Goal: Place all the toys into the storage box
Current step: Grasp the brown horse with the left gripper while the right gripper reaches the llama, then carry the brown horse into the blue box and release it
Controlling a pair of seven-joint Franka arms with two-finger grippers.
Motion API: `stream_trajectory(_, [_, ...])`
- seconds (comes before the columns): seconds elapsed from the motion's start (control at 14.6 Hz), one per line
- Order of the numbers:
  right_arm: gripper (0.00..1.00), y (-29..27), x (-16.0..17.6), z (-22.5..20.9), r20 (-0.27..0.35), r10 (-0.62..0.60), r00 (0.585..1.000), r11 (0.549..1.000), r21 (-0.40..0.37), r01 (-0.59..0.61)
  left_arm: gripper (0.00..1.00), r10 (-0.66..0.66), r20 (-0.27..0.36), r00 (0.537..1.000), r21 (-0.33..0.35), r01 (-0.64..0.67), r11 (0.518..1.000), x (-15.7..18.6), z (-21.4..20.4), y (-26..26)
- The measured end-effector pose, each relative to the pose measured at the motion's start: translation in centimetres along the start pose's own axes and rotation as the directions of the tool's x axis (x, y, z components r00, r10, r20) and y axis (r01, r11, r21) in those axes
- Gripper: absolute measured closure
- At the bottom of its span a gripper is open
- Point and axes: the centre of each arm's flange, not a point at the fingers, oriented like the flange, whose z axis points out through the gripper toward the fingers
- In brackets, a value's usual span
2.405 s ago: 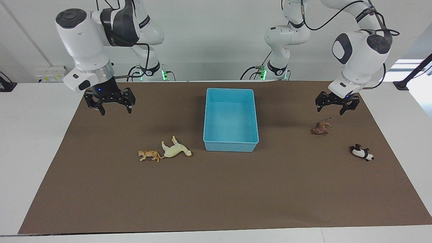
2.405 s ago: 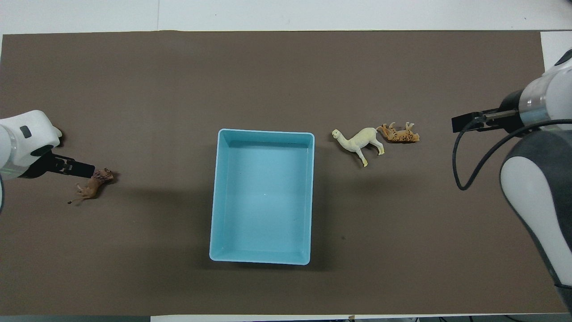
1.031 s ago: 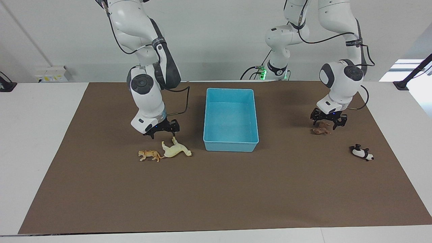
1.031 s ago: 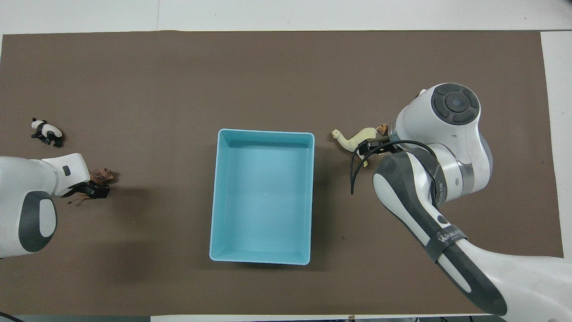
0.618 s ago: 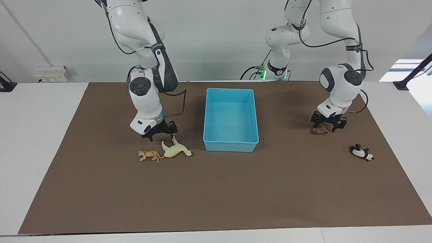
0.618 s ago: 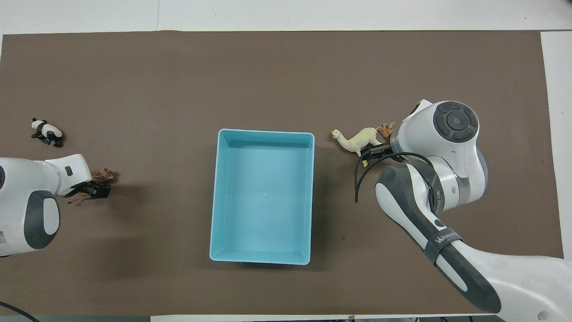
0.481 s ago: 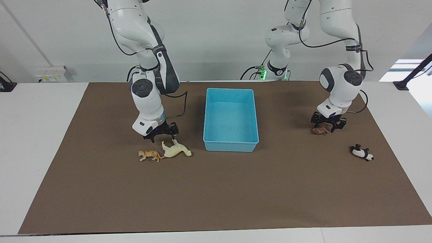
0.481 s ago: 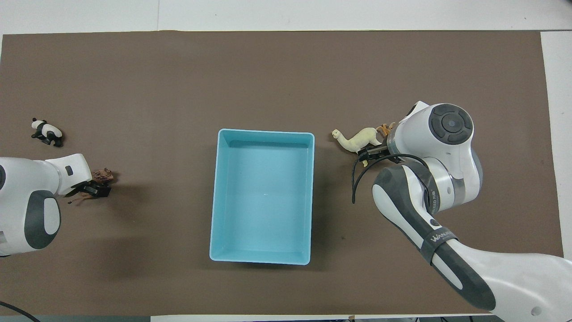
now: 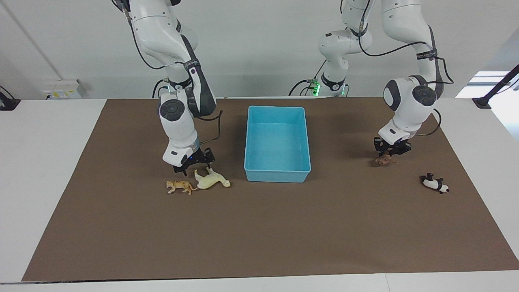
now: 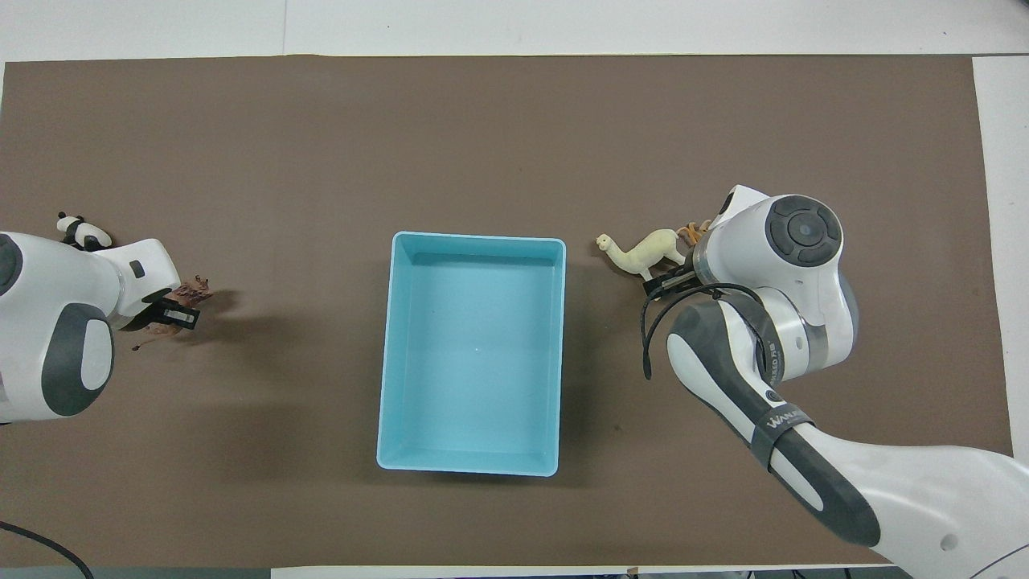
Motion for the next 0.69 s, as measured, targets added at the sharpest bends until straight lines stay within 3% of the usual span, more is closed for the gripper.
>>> stream_trajectory(0.34, [0.02, 0.0, 0.1, 0.1, -0.018, -0.062, 0.998, 0.998, -0.002, 0.062, 0.69, -0.208, 0.055, 0.977, -0.041, 0.210, 0.977, 3.9, -7.9, 5.0])
stream_trajectory(0.41, [0.02, 0.0, 0.1, 0.1, -0.018, -0.063, 0.998, 0.998, -0.002, 0.063, 0.69, -0.268, 0.056, 0.962, -0.059, 0.271, 0.961, 5.1, -10.3, 8.0])
stream_trajectory(0.48, [0.07, -0.1, 0.2, 0.1, -0.020, -0.065, 0.998, 0.998, -0.002, 0.065, 0.69, -0.323, 0.049, 0.945, -0.069, 0.326, 0.943, 6.0, -12.4, 11.9])
stream_trajectory(0.55, [0.20, -0.3, 0.2, 0.1, -0.022, -0.067, 0.998, 0.998, -0.002, 0.067, 0.69, -0.371, 0.035, 0.928, -0.073, 0.373, 0.925, 6.7, -14.0, 16.3])
stream_trajectory(0.69, [0.25, -0.3, 0.2, 0.1, -0.022, -0.068, 0.997, 0.998, -0.002, 0.068, 0.69, -0.453, 0.023, 0.891, -0.075, 0.453, 0.888, 6.8, -15.1, 24.7])
